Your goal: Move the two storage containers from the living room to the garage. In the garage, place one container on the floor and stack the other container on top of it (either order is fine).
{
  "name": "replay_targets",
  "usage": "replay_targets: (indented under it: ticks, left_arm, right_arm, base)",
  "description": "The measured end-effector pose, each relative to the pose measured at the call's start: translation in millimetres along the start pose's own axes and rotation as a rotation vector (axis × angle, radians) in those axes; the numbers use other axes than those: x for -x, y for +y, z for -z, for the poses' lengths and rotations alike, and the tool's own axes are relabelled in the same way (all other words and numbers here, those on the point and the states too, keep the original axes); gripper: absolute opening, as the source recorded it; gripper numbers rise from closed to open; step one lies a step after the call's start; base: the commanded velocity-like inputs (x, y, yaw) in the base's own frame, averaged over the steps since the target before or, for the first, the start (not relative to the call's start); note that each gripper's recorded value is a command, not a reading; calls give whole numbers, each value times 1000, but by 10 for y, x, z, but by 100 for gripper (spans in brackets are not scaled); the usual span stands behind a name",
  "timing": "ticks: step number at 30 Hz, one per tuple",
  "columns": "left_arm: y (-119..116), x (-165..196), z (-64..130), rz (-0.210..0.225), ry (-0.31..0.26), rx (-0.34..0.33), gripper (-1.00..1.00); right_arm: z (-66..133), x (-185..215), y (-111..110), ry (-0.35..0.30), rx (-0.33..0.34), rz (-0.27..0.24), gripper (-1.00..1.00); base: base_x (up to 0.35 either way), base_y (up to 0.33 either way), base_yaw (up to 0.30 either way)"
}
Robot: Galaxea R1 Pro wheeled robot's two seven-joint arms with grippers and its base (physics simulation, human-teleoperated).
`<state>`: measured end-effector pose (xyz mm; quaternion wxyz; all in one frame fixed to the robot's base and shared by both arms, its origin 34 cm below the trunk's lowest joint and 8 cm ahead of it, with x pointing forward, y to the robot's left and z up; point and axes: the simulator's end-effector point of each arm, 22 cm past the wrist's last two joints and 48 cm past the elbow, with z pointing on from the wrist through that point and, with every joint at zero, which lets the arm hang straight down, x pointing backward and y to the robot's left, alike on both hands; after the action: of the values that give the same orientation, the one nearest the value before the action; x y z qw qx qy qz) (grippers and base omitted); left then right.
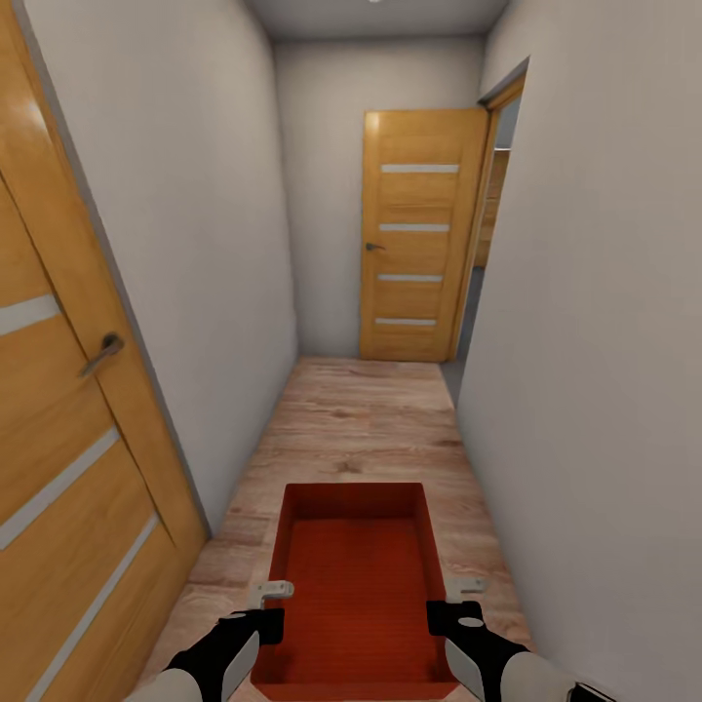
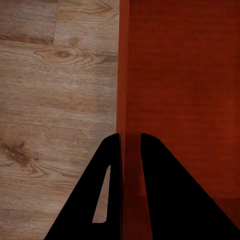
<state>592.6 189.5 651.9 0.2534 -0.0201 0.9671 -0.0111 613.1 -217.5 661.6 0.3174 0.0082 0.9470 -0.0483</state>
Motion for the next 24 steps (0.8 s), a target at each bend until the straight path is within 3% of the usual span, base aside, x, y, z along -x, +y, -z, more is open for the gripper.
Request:
replay_targets:
  ticks: [24]
  left_arm:
    - [0, -1, 0, -1, 0, 0, -100]
  right_arm:
    - [0, -4, 0, 0, 0, -1, -100]
  base:
    - [323, 0, 0]
